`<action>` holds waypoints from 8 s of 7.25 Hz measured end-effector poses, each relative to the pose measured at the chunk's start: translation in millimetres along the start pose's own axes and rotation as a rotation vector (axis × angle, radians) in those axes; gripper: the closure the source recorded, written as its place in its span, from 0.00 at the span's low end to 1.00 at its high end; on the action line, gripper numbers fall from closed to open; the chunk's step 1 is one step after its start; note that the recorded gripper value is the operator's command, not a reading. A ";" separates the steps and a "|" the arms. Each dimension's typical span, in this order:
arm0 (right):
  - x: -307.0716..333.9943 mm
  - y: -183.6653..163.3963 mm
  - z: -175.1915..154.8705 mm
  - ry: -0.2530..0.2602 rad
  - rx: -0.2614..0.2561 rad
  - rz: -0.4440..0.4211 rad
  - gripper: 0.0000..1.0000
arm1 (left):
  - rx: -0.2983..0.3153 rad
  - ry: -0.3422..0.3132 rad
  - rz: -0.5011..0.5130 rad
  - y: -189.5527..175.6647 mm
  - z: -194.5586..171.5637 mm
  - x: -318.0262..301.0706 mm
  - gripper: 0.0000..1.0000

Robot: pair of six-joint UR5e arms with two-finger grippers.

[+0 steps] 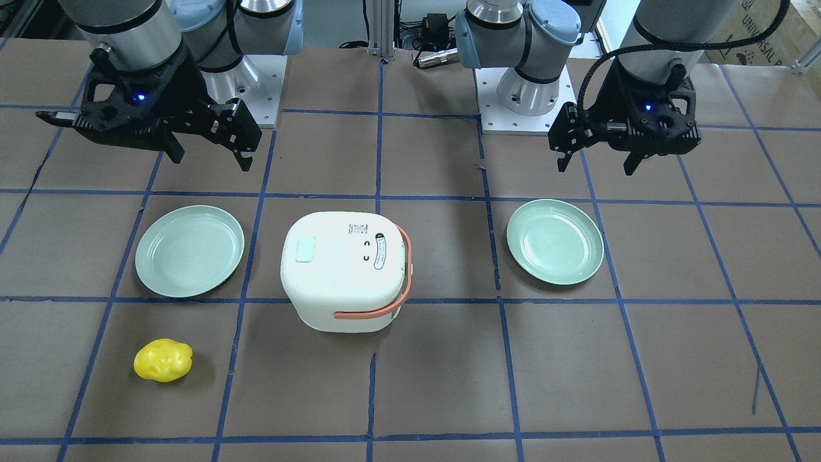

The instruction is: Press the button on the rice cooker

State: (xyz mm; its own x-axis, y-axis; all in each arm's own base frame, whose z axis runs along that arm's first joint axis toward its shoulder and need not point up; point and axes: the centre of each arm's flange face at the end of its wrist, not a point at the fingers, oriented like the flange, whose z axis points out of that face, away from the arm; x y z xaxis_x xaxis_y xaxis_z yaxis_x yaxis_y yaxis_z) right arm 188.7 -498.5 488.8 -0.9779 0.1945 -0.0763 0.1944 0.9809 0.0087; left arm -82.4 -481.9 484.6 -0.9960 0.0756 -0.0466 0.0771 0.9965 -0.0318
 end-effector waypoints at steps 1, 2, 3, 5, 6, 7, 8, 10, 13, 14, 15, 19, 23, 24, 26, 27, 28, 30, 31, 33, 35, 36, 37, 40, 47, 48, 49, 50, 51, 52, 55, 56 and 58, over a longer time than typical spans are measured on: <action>-22.0 -0.1 11.2 -0.006 0.009 0.005 0.56 | 0.000 0.000 0.000 0.0 0.0 0.0 0.00; -38.7 -0.5 22.7 -0.007 0.006 -0.006 0.71 | 0.000 0.000 0.000 -0.1 0.1 0.0 0.00; -47.9 -1.1 32.3 -0.009 -0.005 -0.014 0.80 | 0.000 0.000 0.000 -0.1 0.2 0.0 0.00; -59.0 -7.8 52.6 -0.038 -0.050 -0.012 0.87 | -0.001 0.000 0.000 -0.1 0.2 0.0 0.00; -61.4 -11.7 62.0 -0.042 -0.069 -0.007 0.88 | 0.000 0.000 0.000 -0.2 0.2 0.0 0.00; -62.0 -13.7 68.6 -0.038 -0.081 -0.004 0.90 | 0.000 0.001 0.000 -0.2 0.2 0.0 0.00; -61.7 -14.3 72.6 -0.032 -0.087 -0.002 0.92 | 0.000 0.000 0.000 -0.2 0.2 0.0 0.00; -61.5 -13.5 77.2 -0.031 -0.099 0.008 0.93 | 0.000 0.000 0.000 -0.1 0.1 0.0 0.00; -60.9 -16.8 86.3 -0.020 -0.110 0.009 0.93 | 0.000 0.000 0.000 -0.1 0.1 0.0 0.00; -61.1 -23.7 94.4 -0.018 -0.106 0.005 0.93 | 0.000 0.000 0.000 -0.1 0.2 0.0 0.00; -61.9 -30.8 103.1 -0.019 -0.101 0.003 0.93 | 0.000 0.000 0.000 -0.1 0.2 0.0 0.00; -56.4 -46.4 124.2 0.021 -0.095 -0.016 0.93 | -0.001 0.000 0.000 -0.2 0.3 0.0 0.00; -59.5 -47.6 127.4 0.022 -0.094 -0.009 0.93 | 0.000 0.000 0.000 -0.1 0.2 0.0 0.00; -59.7 -47.8 127.7 0.021 -0.095 -0.010 0.93 | 0.000 0.000 0.000 -0.1 0.2 0.0 0.00; -59.4 -48.8 130.2 0.022 -0.099 -0.016 0.93 | 0.000 0.000 0.000 -0.1 0.2 0.0 0.00; -59.5 -49.2 131.3 0.022 -0.100 -0.017 0.93 | 0.000 0.000 0.000 -0.2 0.2 0.0 0.00; -59.5 -49.6 131.7 0.022 -0.099 -0.017 0.93 | 0.000 0.000 0.000 -0.2 0.2 0.0 0.00; -59.6 -50.0 131.8 0.021 -0.097 -0.017 0.93 | -0.001 0.000 0.000 -0.2 0.3 0.0 0.00; -59.7 -50.1 131.7 0.021 -0.096 -0.016 0.93 | 0.000 0.000 0.000 -0.1 0.2 0.0 0.00; -59.9 -50.3 131.8 0.021 -0.095 -0.016 0.93 | 0.000 0.000 0.000 -0.1 0.2 0.0 0.00; -60.6 -50.7 134.4 0.022 -0.098 -0.017 0.93 | 0.000 0.000 0.000 -0.1 0.2 0.0 0.00; -60.6 -50.9 135.0 0.022 -0.099 -0.017 0.93 | -0.001 0.000 0.000 -0.1 0.3 0.0 0.00; -60.8 -51.0 135.0 0.022 -0.098 -0.018 0.91 | -0.001 0.000 0.000 -0.1 0.2 0.0 0.00; -63.7 -53.1 110.6 0.014 -0.066 -0.013 0.18 | 0.000 0.000 0.000 -0.2 0.2 0.0 0.00; -6.9 -36.0 -15.5 0.093 0.033 -0.085 0.00 | 0.000 0.000 0.000 -0.1 0.2 0.0 0.00; 6.1 -32.1 -22.6 0.097 0.024 -0.079 0.00 | 0.000 0.000 0.000 -0.1 0.2 0.0 0.00; 11.2 -29.9 -24.5 0.095 0.019 -0.076 0.00 | 0.000 0.000 0.000 -0.1 0.2 0.0 0.00; 12.3 -28.7 -25.1 0.093 0.016 -0.075 0.00 | -0.001 0.000 0.000 -0.2 0.3 0.0 0.00; 11.6 -27.3 -25.1 0.089 0.013 -0.077 0.00 | -0.001 0.000 0.000 -0.2 0.3 0.0 0.00; 10.2 -26.2 -23.6 0.083 0.008 -0.079 0.00 | 0.000 0.000 0.000 -0.2 0.2 0.0 0.00; 9.8 -23.6 -17.0 0.078 -0.007 -0.080 0.00 | -0.001 0.000 0.000 -0.2 0.2 0.0 0.00; 9.9 -23.3 -16.2 0.077 -0.008 -0.080 0.00 | 0.000 0.000 0.000 -0.1 0.2 0.0 0.00; 9.6 -24.0 -16.2 0.075 -0.003 -0.080 0.00 | 0.000 0.000 0.000 -0.2 0.2 0.0 0.00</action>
